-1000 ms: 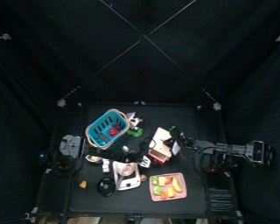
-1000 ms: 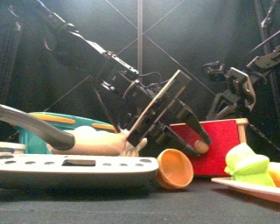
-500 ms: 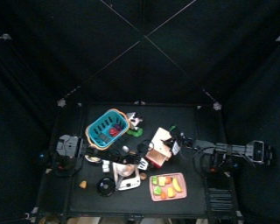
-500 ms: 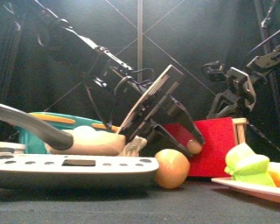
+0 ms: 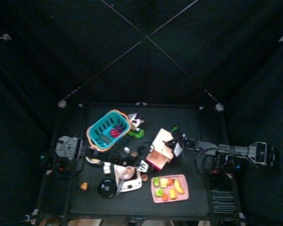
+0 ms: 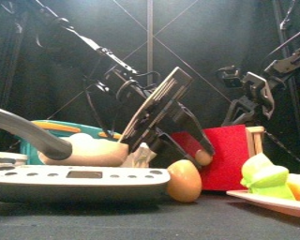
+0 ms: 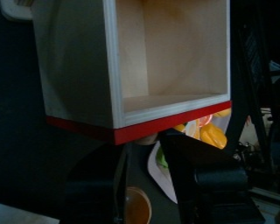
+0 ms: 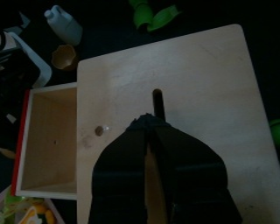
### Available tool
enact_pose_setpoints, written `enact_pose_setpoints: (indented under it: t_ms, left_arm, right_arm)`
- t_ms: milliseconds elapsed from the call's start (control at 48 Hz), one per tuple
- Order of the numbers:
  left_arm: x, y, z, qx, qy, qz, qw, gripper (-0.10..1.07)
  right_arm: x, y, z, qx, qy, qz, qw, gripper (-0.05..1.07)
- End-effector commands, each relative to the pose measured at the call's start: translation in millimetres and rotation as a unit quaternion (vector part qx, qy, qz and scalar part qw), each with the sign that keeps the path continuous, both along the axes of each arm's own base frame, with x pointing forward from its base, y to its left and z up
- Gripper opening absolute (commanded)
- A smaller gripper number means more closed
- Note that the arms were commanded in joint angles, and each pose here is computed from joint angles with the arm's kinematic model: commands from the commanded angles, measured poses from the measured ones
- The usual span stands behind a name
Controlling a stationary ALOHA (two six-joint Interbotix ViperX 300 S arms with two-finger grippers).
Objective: Grab egg half
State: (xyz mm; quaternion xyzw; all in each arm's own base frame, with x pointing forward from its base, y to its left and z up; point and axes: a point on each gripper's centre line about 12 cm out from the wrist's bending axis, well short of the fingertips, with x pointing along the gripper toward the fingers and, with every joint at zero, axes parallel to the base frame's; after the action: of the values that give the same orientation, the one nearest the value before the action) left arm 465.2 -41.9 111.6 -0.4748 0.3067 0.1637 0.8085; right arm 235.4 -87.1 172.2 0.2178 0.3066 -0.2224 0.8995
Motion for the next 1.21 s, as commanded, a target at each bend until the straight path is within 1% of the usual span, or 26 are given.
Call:
enact_pose_setpoints:
  t_ms: [0, 229, 396, 521, 646, 792, 875, 938, 1104, 1188]
  left_arm:
    - [0.0, -11.8, 15.3, -0.009, -0.015, -0.011, 0.9998, 0.65]
    - [-0.9, -12.4, 12.9, -0.008, -0.012, -0.012, 0.9998, 0.65]
    - [-0.3, -8.9, 11.8, -0.002, -0.012, -0.01, 0.9999, 0.67]
    - [-0.5, -8.3, 14.4, -0.001, -0.014, -0.015, 0.9998, 0.74]
    - [-0.5, -4.7, 20.3, -0.001, -0.02, -0.011, 0.9997, 0.85]
    - [-0.4, 0.7, 31.6, -0.002, -0.031, -0.006, 0.9995, 0.92]
    - [0.2, 7.3, 41.5, 0.001, -0.042, -0.002, 0.9991, 0.93]
    - [0.1, 12.2, 51.2, 0.01, -0.055, -0.002, 0.9985, 0.93]
    - [-0.9, 32.7, 74.6, 0.056, -0.082, -0.014, 0.995, 0.93]
    - [-3.3, 42.8, 91.8, 0.088, -0.101, -0.023, 0.9907, 0.93]
  right_arm:
    - [-5.2, 0.5, -8.9, 0.008, 0.024, -0.002, 0.9997, 0.45]
    - [-5.7, 0.7, -8.3, 0.008, 0.022, -0.003, 0.9997, 0.45]
    - [-5.0, 0.5, -6.9, 0.007, 0.02, -0.003, 0.9998, 0.45]
    - [-5.0, 0.4, -6.8, 0.008, 0.022, -0.003, 0.9997, 0.45]
    - [-6.5, 0.9, -5.5, 0.01, 0.029, -0.003, 0.9995, 0.45]
    - [-5.8, 0.7, 2.2, 0.008, 0.018, -0.005, 0.9998, 0.45]
    - [-5.0, 0.3, 10.8, 0.002, 0.003, -0.004, 1.0, 0.45]
    - [-3.8, -0.2, 22.3, -0.007, -0.015, -0.003, 0.9999, 0.45]
    - [-2.8, -0.1, 51.1, -0.019, -0.06, -0.005, 0.998, 0.45]
    - [-1.3, 2.1, 62.7, -0.021, -0.079, -0.002, 0.9967, 0.45]
